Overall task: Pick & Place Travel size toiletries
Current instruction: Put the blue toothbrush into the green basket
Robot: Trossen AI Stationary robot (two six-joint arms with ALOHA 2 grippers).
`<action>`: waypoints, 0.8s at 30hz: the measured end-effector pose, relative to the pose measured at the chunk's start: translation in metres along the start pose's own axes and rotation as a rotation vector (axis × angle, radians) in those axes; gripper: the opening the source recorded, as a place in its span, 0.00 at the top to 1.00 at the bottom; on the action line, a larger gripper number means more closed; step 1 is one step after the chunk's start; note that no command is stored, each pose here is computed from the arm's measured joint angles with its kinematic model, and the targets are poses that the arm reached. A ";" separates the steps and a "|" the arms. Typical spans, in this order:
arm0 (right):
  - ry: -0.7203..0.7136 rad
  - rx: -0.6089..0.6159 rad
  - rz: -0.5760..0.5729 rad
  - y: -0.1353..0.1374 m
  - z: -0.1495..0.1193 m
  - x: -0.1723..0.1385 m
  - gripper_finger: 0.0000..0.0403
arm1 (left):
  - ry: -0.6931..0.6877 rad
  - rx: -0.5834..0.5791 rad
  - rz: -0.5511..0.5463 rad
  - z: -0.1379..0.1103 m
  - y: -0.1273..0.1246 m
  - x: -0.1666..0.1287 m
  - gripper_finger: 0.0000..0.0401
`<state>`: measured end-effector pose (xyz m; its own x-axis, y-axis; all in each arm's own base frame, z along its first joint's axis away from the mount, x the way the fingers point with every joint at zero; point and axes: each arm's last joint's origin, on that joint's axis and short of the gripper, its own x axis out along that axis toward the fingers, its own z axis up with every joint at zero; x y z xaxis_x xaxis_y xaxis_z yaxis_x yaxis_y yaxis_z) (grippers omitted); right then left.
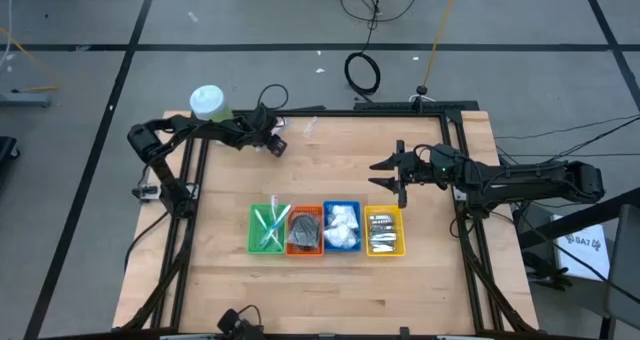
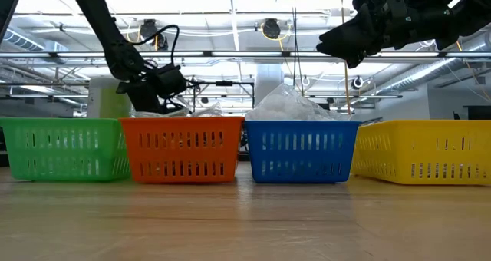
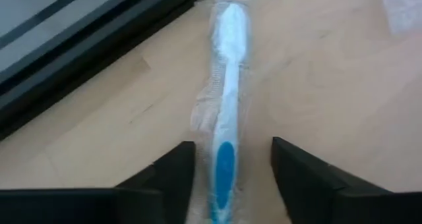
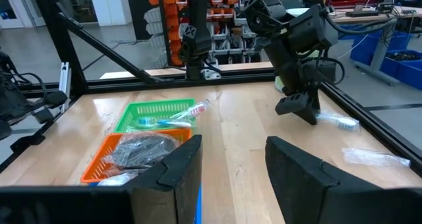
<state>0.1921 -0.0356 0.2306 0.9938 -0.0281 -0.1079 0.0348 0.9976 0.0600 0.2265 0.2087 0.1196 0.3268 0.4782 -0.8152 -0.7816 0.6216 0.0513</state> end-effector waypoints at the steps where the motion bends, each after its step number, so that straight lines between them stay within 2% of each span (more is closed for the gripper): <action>1: 0.000 0.000 0.000 0.000 0.000 0.000 0.61 | 0.005 -0.001 -0.007 0.000 0.000 0.000 0.54; 5: 0.000 0.000 0.000 0.000 0.000 0.000 0.62 | 0.031 -0.023 -0.027 -0.002 0.000 -0.002 0.71; 11: 0.000 0.000 0.000 0.000 0.000 0.000 0.62 | 0.033 -0.080 -0.115 -0.001 -0.003 -0.008 0.95; 17: 0.000 0.000 0.000 0.000 0.000 0.000 0.62 | -0.094 -0.123 -0.175 0.015 -0.013 -0.045 0.94; 21: 0.001 0.001 0.000 0.000 0.000 0.000 0.62 | -0.225 -0.126 -0.268 0.025 -0.029 -0.092 0.98; 24: 0.005 0.001 0.000 0.000 -0.001 0.000 0.62 | -0.317 -0.113 -0.366 0.024 -0.045 -0.131 0.97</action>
<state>0.1920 -0.0355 0.2301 0.9932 -0.0276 -0.1127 0.0347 0.9975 0.0613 0.2320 0.1329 0.2384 0.7223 0.4176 -0.5513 -0.6325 0.7212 -0.2825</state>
